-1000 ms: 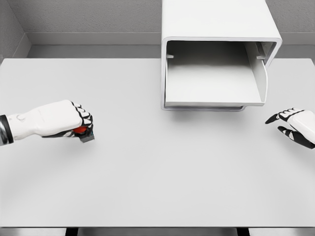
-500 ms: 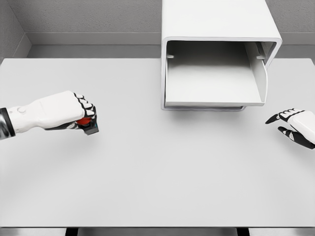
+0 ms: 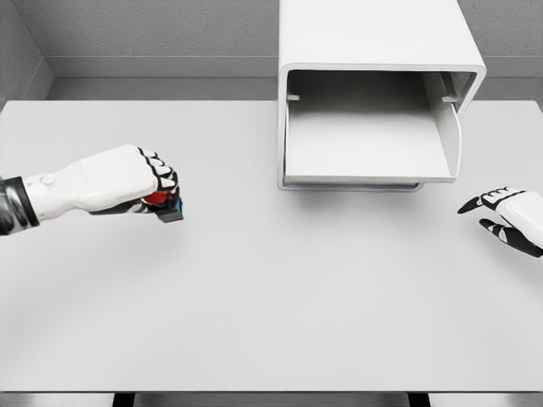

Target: Slide open multi-storey tabletop storage cabinets and put open load switch and slide close multi-storey tabletop storage cabinets

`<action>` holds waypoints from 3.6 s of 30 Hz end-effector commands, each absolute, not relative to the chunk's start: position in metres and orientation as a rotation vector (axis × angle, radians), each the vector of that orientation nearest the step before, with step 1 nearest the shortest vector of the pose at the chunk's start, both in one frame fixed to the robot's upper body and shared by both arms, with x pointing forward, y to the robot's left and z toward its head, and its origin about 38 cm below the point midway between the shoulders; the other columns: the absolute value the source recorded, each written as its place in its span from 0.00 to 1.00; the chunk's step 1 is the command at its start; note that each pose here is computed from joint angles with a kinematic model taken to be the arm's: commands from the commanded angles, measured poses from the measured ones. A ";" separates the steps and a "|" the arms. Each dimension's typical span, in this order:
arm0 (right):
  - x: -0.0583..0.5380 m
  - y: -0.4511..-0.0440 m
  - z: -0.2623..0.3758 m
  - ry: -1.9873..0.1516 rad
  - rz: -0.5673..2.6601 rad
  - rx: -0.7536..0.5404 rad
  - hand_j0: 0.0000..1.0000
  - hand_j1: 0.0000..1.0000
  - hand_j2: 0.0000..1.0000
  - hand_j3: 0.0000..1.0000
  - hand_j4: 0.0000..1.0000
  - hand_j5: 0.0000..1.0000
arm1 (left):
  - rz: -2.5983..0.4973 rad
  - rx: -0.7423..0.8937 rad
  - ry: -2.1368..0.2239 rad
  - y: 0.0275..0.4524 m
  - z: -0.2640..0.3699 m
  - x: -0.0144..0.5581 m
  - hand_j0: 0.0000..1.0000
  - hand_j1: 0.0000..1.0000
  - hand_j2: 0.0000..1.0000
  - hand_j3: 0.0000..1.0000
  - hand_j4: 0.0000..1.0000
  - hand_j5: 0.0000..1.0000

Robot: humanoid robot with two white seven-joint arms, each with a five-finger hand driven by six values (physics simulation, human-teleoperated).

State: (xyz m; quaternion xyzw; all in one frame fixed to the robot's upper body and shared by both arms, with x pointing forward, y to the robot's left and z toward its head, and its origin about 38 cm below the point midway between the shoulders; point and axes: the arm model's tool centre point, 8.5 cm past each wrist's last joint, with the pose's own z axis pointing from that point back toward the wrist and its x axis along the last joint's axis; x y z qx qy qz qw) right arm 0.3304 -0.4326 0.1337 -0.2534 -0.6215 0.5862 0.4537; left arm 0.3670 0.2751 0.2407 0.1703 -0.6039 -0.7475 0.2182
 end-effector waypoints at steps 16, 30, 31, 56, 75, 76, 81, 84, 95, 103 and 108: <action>0.331 -0.433 0.134 -1.537 1.441 -0.625 0.56 0.56 0.56 0.56 0.56 0.56 | -2.001 0.452 -1.783 0.256 0.247 0.372 0.37 0.37 0.37 0.37 0.37 0.37; 0.331 -0.436 0.132 -1.526 1.435 -0.626 0.56 0.56 0.56 0.56 0.56 0.56 | -1.956 0.447 -1.883 0.236 0.259 0.377 0.37 0.37 0.37 0.37 0.37 0.37; 0.331 -0.437 0.133 -1.526 1.435 -0.628 0.56 0.56 0.56 0.56 0.56 0.56 | -1.953 0.449 -1.891 0.235 0.260 0.378 0.37 0.37 0.37 0.37 0.37 0.37; 0.331 -0.436 0.134 -1.530 1.439 -0.627 0.57 0.57 0.57 0.57 0.57 0.57 | -1.869 0.415 -2.089 0.191 0.285 0.385 0.37 0.37 0.37 0.37 0.37 0.37; 0.331 -0.435 0.134 -1.532 1.439 -0.629 0.58 0.58 0.58 0.58 0.58 0.58 | -1.816 0.385 -2.197 0.163 0.298 0.387 0.37 0.37 0.37 0.37 0.37 0.37; 0.331 -0.436 0.134 -1.530 1.438 -0.629 0.58 0.58 0.58 0.58 0.58 0.58 | -1.817 0.386 -2.195 0.163 0.297 0.387 0.37 0.37 0.37 0.37 0.37 0.37; 0.331 -0.437 0.133 -1.528 1.437 -0.629 0.58 0.58 0.58 0.58 0.58 0.58 | -1.813 0.394 -2.203 0.156 0.297 0.387 0.37 0.37 0.37 0.37 0.37 0.37; 0.331 -0.436 0.133 -1.530 1.436 -0.628 0.58 0.58 0.58 0.58 0.58 0.58 | -1.806 0.398 -2.215 0.150 0.297 0.387 0.37 0.37 0.37 0.37 0.37 0.37; 0.331 -0.435 0.133 -1.531 1.437 -0.626 0.58 0.58 0.58 0.58 0.58 0.58 | -1.783 0.402 -2.254 0.129 0.301 0.386 0.38 0.38 0.38 0.38 0.38 0.38; 0.331 -0.436 0.133 -1.528 1.435 -0.628 0.58 0.58 0.58 0.58 0.58 0.58 | -1.790 0.407 -2.258 0.113 0.299 0.386 0.38 0.38 0.38 0.38 0.38 0.38; 0.331 -0.436 0.133 -1.528 1.436 -0.627 0.58 0.58 0.58 0.58 0.58 0.58 | -1.787 0.414 -2.263 0.107 0.301 0.389 0.38 0.38 0.38 0.38 0.38 0.38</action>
